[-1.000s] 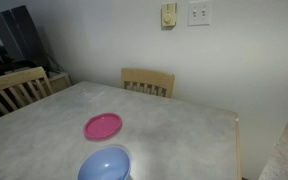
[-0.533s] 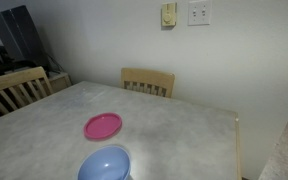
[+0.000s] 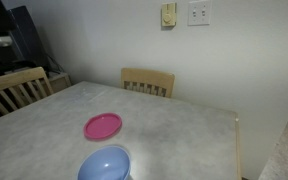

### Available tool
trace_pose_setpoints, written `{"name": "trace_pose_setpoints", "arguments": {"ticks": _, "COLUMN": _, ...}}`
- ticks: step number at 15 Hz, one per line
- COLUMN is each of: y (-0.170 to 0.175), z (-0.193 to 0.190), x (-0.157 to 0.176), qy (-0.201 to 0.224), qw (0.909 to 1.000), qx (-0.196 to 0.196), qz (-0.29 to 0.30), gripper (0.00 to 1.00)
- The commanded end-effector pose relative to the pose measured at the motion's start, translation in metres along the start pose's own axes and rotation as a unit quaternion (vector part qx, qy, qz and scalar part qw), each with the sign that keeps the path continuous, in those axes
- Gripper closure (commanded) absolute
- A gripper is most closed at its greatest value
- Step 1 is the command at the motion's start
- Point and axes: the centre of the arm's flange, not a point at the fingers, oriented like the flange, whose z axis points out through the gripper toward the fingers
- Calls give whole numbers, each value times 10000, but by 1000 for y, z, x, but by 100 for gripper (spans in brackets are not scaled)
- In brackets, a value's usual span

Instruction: Put the pink plate on the bowl

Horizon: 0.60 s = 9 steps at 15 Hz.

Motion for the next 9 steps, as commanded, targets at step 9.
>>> {"name": "trace_pose_setpoints", "arguments": {"ticks": 9, "y": -62, "z": 68, "x": 118, "qy": -699, "qw": 9935, "qx": 541, "qz": -719, "gripper": 0}}
